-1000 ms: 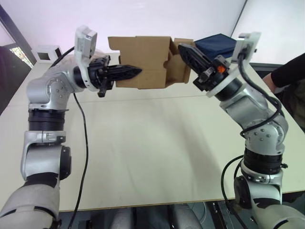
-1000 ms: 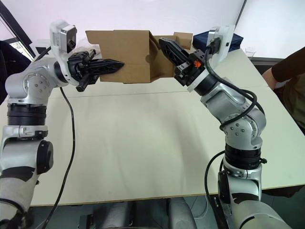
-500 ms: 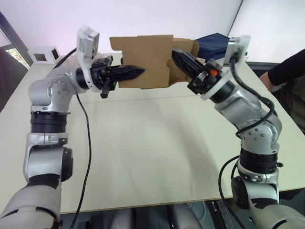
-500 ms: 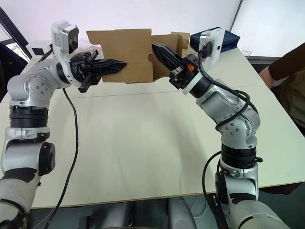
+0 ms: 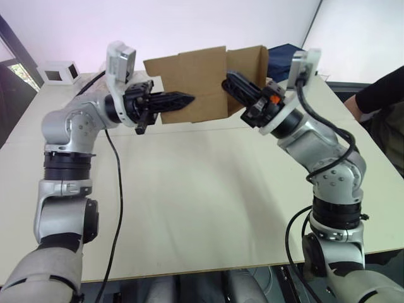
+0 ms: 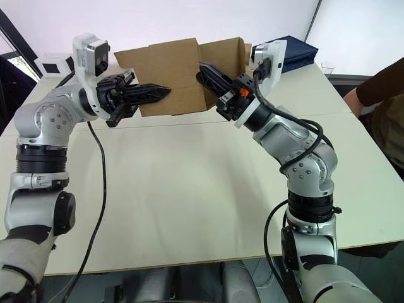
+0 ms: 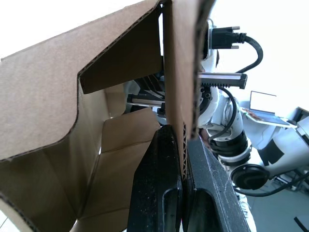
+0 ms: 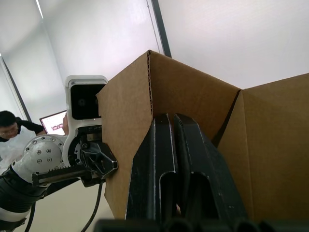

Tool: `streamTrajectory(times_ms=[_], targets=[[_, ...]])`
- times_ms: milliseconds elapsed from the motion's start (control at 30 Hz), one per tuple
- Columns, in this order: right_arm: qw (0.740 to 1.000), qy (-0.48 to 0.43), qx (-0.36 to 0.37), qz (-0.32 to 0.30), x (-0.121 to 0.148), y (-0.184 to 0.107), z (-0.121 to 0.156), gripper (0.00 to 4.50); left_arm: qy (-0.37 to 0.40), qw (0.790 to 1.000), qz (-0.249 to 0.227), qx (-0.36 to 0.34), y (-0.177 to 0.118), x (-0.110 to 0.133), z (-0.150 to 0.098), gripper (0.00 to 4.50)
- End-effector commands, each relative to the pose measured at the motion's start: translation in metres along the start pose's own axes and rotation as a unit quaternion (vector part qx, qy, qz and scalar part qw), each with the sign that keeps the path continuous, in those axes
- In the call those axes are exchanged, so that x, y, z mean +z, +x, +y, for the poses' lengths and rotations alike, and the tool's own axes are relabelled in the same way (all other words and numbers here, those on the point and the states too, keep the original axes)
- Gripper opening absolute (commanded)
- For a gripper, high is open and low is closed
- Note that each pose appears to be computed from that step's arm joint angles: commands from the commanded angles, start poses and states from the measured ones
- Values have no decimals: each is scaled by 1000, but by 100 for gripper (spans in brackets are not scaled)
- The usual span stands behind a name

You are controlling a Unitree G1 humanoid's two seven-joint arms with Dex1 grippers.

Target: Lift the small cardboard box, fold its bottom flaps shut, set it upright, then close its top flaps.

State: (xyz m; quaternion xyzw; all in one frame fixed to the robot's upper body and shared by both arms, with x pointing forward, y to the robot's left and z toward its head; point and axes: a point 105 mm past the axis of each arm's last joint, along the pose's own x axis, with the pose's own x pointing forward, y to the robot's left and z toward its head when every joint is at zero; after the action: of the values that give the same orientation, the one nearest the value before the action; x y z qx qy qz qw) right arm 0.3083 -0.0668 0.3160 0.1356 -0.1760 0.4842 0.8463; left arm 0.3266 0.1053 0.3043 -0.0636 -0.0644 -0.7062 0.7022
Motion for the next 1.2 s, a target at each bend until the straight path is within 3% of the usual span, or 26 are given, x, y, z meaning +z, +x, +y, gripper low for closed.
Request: streamTrajectory(times_ms=[33,333,567,867,1200], targets=[[999,-23,26,0,11,-12,13,9,33,999,-10,9,-2,15,1,0],[999,-31,0,22,28,-45,10,9,38,999,-12,13,-5,17,5,0],[994,-18,-53,92,-5,-77,-4,9,38,999,-15,1,-3,20,3,0],[994,-37,-72,72,-11,-61,-18,9,34,999,-9,-21,4,19,-2,0],[998,-21,-27,45,-12,-39,-9,9,25,999,-7,-31,8,14,-6,0]])
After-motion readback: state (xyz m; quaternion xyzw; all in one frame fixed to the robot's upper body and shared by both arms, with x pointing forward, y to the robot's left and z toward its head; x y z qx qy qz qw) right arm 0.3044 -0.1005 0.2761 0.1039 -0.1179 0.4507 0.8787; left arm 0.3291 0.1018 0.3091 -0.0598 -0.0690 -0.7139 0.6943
